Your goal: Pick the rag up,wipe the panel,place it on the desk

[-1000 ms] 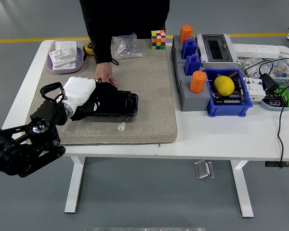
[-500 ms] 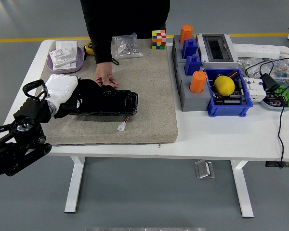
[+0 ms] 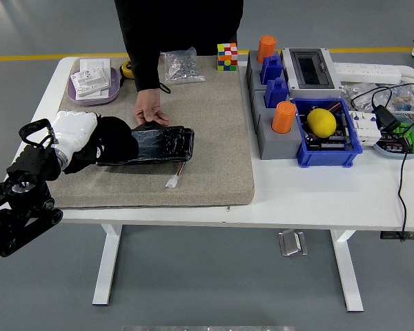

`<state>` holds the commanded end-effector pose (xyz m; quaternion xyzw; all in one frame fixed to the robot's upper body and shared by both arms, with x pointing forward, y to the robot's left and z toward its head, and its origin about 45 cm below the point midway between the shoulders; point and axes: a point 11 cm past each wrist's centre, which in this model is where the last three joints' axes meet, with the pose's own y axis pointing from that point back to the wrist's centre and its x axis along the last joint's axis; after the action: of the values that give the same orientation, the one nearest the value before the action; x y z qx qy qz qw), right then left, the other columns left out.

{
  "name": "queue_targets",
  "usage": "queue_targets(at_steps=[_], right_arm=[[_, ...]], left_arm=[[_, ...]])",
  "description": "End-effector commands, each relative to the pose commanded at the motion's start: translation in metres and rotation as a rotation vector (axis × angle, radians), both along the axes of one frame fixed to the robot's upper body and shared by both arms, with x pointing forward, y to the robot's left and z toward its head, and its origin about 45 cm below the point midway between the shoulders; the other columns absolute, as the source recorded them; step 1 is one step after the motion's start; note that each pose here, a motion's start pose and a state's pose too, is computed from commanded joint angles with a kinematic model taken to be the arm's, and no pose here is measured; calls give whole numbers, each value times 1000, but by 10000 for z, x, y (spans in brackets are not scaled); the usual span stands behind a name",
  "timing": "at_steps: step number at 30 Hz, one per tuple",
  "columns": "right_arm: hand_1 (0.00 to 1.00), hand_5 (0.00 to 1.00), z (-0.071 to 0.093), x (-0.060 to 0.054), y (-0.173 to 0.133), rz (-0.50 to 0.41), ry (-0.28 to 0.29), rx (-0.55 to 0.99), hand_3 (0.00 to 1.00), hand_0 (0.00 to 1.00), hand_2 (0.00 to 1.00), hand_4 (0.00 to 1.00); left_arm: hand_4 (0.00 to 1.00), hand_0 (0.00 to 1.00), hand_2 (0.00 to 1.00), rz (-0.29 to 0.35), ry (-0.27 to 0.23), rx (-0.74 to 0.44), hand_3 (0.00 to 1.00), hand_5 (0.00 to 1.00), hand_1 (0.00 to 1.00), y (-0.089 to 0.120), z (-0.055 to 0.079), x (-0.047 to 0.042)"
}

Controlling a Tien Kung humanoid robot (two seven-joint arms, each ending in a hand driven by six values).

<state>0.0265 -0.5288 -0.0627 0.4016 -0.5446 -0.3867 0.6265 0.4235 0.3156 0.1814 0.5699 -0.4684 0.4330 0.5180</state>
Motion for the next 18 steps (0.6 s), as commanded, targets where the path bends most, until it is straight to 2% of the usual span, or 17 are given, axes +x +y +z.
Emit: queue_targets(at_steps=[8,18], right_arm=[[515,425,-10,-9,16,0,2,3,575,719,663,998],[515,425,-15,3,27,-4,-3,7,576,719,663,998]], left_arm=[[336,216,474,32,-9,9,373,2,111,140,13,-10],[339,216,474,114,-19,-4,373,2,110,435,-11,-39]])
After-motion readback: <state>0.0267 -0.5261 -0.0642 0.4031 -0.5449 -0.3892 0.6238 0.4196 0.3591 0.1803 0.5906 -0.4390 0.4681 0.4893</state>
